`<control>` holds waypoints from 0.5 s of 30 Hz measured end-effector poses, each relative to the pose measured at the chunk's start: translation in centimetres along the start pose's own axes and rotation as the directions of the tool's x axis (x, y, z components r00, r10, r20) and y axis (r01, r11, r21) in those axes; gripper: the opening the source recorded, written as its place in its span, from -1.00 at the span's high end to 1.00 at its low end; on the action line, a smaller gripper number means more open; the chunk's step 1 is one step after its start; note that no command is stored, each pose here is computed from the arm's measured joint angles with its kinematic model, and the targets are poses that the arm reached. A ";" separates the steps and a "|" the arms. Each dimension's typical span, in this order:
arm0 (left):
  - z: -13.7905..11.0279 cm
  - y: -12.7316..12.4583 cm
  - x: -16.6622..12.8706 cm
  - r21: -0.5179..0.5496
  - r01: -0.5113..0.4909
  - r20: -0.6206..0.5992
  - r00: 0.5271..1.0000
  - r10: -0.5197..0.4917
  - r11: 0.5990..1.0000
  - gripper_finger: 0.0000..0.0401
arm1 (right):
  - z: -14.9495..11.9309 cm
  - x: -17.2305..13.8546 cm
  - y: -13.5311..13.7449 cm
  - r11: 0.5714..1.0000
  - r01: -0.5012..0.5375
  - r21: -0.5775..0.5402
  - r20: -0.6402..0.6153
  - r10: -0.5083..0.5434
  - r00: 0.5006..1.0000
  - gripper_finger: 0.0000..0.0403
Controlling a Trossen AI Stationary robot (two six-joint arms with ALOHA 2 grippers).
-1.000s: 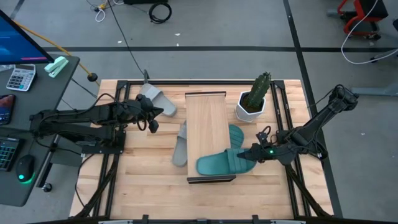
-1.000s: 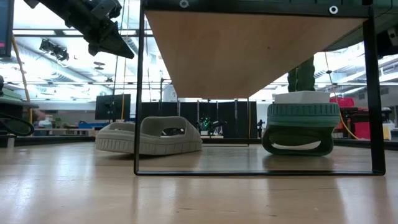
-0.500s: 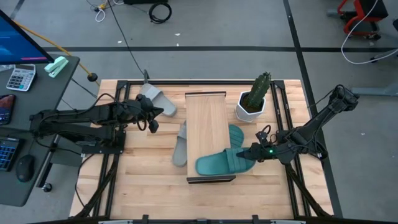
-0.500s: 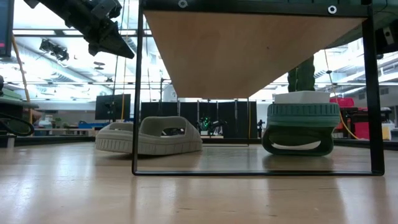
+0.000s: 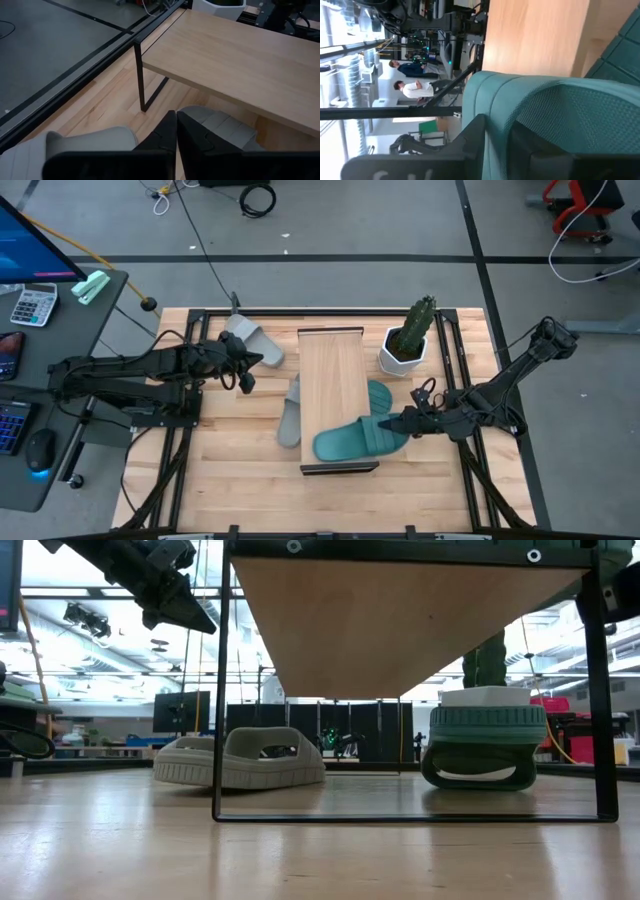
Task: Pick and place slides into the shelf
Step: Put the right green slide on the shelf
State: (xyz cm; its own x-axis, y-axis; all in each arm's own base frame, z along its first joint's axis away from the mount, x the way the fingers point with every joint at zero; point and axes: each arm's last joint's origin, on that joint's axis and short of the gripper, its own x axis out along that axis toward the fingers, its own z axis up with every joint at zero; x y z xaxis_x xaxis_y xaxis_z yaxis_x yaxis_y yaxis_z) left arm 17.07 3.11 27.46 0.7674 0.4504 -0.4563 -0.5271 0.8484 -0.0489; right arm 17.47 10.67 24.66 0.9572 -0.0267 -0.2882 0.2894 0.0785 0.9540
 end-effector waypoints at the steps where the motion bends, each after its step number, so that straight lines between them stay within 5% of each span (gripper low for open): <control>1: 0.0 0.0 0.0 0.000 0.000 0.001 1.000 0.000 1.000 0.93 | 0.1 0.0 0.0 1.000 -0.002 0.001 0.003 0.002 1.000 0.68; 15: 0.0 0.0 0.0 -0.001 0.000 0.001 1.000 0.000 1.000 0.92 | 0.4 0.2 0.3 1.000 -0.028 0.011 0.036 0.027 0.999 0.68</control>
State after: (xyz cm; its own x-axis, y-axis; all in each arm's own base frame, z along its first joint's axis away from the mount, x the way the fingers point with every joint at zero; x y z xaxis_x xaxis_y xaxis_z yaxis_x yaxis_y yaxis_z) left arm 17.08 3.11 27.47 0.7679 0.4505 -0.4555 -0.5271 0.8484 -0.0495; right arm 17.77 10.31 24.96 0.9640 -0.0609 -0.2588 0.2626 0.0679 0.9625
